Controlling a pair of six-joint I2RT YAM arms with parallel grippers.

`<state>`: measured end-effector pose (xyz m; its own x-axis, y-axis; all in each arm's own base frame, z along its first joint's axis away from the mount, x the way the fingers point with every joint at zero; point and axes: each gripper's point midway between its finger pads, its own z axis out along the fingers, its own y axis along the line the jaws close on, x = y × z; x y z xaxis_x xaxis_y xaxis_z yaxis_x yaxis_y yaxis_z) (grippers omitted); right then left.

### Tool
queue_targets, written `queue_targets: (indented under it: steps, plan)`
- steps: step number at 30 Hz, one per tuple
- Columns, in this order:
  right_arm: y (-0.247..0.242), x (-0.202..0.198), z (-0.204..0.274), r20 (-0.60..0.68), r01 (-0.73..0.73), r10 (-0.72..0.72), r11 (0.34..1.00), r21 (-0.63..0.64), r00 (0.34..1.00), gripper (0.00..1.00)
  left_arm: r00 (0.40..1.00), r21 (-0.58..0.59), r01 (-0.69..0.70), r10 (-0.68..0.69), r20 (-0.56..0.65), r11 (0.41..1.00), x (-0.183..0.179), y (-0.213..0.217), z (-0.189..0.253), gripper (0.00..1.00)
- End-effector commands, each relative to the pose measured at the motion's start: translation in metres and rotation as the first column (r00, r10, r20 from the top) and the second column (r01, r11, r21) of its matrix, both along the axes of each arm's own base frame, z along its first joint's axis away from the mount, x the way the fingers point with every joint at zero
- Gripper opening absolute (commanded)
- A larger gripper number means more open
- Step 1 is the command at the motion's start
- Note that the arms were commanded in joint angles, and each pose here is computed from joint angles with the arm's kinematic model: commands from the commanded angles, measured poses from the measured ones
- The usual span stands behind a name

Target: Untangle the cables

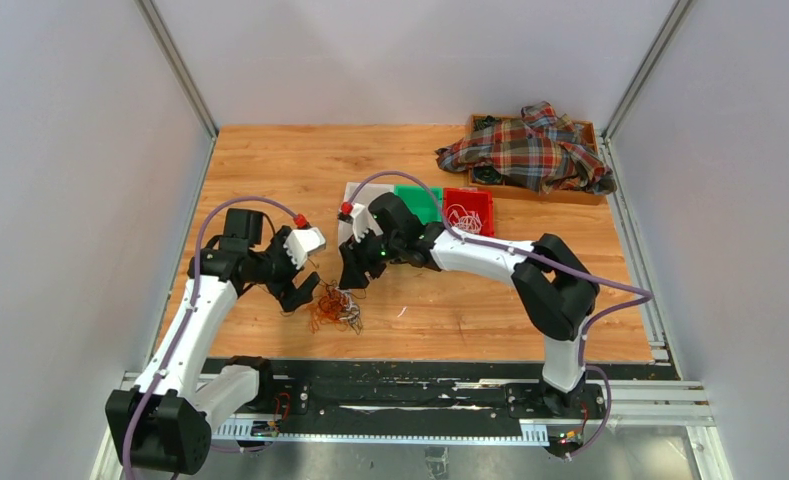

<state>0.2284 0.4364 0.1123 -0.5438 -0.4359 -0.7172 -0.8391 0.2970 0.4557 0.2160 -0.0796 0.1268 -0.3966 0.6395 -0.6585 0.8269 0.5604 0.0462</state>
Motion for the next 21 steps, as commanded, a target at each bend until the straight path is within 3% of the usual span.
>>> queue_targets:
  steps: [1,8,11,13,21]
  plan:
    - [0.015,-0.005,-0.002,0.045,-0.062,0.062,0.998,-0.021,0.997,0.55,0.999,-0.003,0.050,-0.049,0.022,0.999,-0.004,-0.001,0.004,0.99]
    - [0.015,-0.004,-0.019,0.025,-0.063,0.065,0.996,-0.069,0.998,0.40,0.997,-0.001,0.055,-0.055,0.049,0.998,-0.002,-0.001,0.011,0.99]
    - [0.014,-0.002,-0.012,0.036,-0.052,0.054,0.997,-0.063,0.998,0.23,0.997,0.000,0.059,-0.059,0.053,0.998,-0.001,-0.001,0.012,1.00]
    - [0.013,0.002,-0.002,0.059,-0.025,0.028,0.998,-0.056,0.998,0.03,0.996,-0.003,0.064,-0.063,0.056,0.998,-0.002,-0.002,0.012,1.00]
    - [0.002,-0.004,0.089,0.154,0.034,-0.054,0.990,0.135,0.987,0.01,0.983,-0.041,0.080,-0.073,0.166,0.996,0.003,-0.009,0.053,1.00]
